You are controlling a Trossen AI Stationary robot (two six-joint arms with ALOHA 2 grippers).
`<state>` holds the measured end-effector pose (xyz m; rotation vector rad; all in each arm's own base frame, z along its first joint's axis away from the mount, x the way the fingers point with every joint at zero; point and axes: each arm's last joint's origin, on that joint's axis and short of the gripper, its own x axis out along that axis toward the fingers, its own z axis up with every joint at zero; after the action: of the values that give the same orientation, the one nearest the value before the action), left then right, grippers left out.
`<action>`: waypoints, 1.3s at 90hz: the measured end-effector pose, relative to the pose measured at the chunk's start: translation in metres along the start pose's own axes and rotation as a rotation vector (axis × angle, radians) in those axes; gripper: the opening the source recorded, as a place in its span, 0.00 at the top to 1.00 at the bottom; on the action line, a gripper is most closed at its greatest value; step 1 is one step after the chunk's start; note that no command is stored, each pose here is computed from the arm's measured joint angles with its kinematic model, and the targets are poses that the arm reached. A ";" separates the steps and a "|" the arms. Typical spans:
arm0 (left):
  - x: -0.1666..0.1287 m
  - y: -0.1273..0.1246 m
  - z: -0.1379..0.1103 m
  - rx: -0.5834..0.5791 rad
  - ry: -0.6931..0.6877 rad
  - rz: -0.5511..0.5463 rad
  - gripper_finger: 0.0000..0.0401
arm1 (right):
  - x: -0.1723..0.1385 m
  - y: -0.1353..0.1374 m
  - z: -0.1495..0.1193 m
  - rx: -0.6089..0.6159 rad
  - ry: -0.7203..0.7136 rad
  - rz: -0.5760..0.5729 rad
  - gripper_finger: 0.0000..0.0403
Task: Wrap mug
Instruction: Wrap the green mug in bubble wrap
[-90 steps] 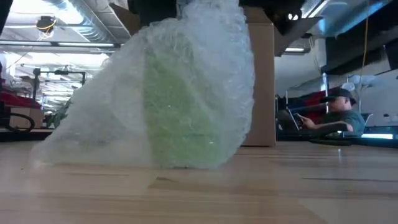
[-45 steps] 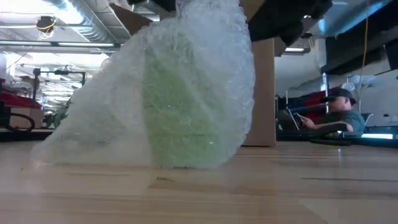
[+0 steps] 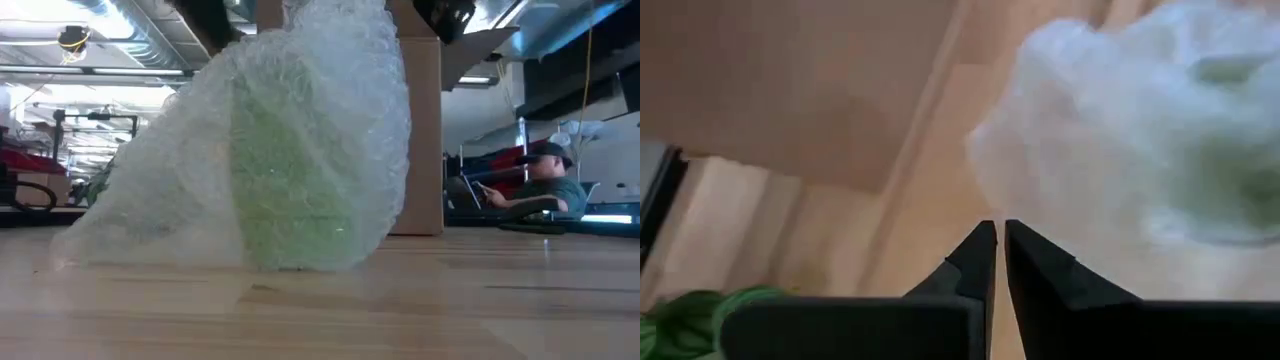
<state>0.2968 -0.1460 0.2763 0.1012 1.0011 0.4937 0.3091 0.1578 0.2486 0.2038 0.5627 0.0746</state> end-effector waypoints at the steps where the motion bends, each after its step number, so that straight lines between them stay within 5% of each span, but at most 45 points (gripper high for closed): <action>1: 0.002 0.000 -0.001 0.005 0.002 0.002 0.98 | 0.000 0.000 0.000 0.000 -0.001 0.000 0.91; 32: 0.065 0.026 -0.021 -0.013 -0.062 -0.098 1.00 | 0.000 0.000 0.001 0.010 0.002 0.000 0.91; 62: 0.071 0.050 -0.026 -0.122 -0.298 -0.530 1.00 | 0.026 0.005 -0.012 0.030 0.030 0.073 0.91; 117: 0.056 0.026 -0.025 -0.116 -0.392 -0.741 1.00 | 0.045 -0.011 -0.013 0.067 0.040 0.074 0.91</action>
<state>0.2918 -0.1022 0.2273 -0.2650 0.5613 -0.1494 0.3403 0.1550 0.2126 0.2891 0.5982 0.1318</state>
